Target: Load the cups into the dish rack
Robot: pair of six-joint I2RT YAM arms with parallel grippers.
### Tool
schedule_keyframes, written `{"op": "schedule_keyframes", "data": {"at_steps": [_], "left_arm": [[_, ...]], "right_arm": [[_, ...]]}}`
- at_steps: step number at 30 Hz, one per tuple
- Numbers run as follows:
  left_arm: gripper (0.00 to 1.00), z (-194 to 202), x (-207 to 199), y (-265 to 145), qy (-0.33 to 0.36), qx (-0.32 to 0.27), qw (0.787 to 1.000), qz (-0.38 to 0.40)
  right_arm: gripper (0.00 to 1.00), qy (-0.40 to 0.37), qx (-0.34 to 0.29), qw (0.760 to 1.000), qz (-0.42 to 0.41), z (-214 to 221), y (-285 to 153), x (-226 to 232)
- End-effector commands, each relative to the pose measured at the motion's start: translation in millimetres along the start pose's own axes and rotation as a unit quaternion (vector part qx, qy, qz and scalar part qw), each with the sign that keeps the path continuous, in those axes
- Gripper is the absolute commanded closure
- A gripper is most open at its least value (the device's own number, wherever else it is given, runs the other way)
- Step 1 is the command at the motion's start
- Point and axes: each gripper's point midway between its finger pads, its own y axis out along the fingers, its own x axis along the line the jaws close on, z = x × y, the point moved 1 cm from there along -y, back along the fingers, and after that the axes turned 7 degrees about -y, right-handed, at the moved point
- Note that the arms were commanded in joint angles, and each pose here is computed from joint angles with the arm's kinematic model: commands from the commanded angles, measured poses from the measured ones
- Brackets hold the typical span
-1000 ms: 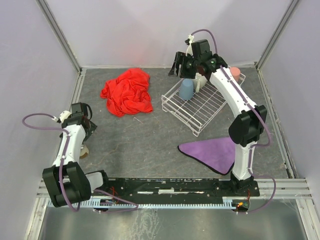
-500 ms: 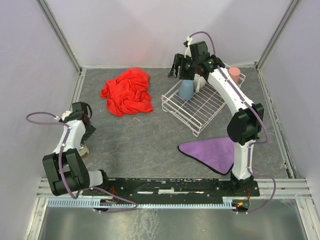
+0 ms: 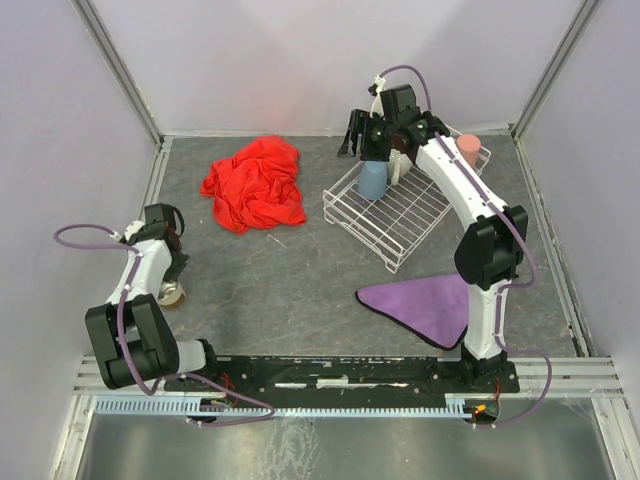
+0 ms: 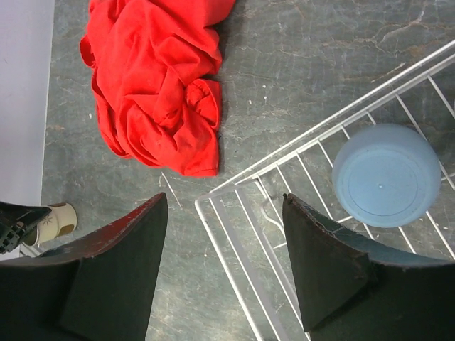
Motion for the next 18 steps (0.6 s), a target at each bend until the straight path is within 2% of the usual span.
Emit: {"op": "schedule_keyframes", "data": {"at_steps": [1,5,9,12,14,18], "left_arm": [[0.95,-0.7,-8.9,1.5,0.003,-0.001,1.0,0.028],[0.97,-1.4,-32.0,-7.8,-0.008,0.015,0.996,0.087],[0.97,-12.1,-90.1,-42.7,-0.014,0.039,0.977,0.208],[0.97,-13.6,-141.2,-88.0,0.032,0.022,0.96,0.278],[0.97,-12.2,-176.1,-121.6,0.042,0.024,0.939,0.34],[0.97,3.8,-233.2,-180.6,0.034,0.063,0.884,0.462]], "right_arm": [[0.27,-0.015,-0.034,0.999,-0.006,-17.3,-14.3,2.2],[0.27,-0.011,-0.038,0.999,-0.002,-18.8,-18.6,-2.5],[0.27,0.004,-0.041,0.999,-0.01,-17.7,-23.3,-6.0],[0.27,0.007,-0.042,0.999,-0.015,-15.8,-30.5,-5.3],[0.27,0.005,-0.042,0.999,-0.019,-15.5,-36.3,-4.0],[0.27,0.005,-0.045,0.998,-0.035,-17.0,-50.0,1.8]]}}
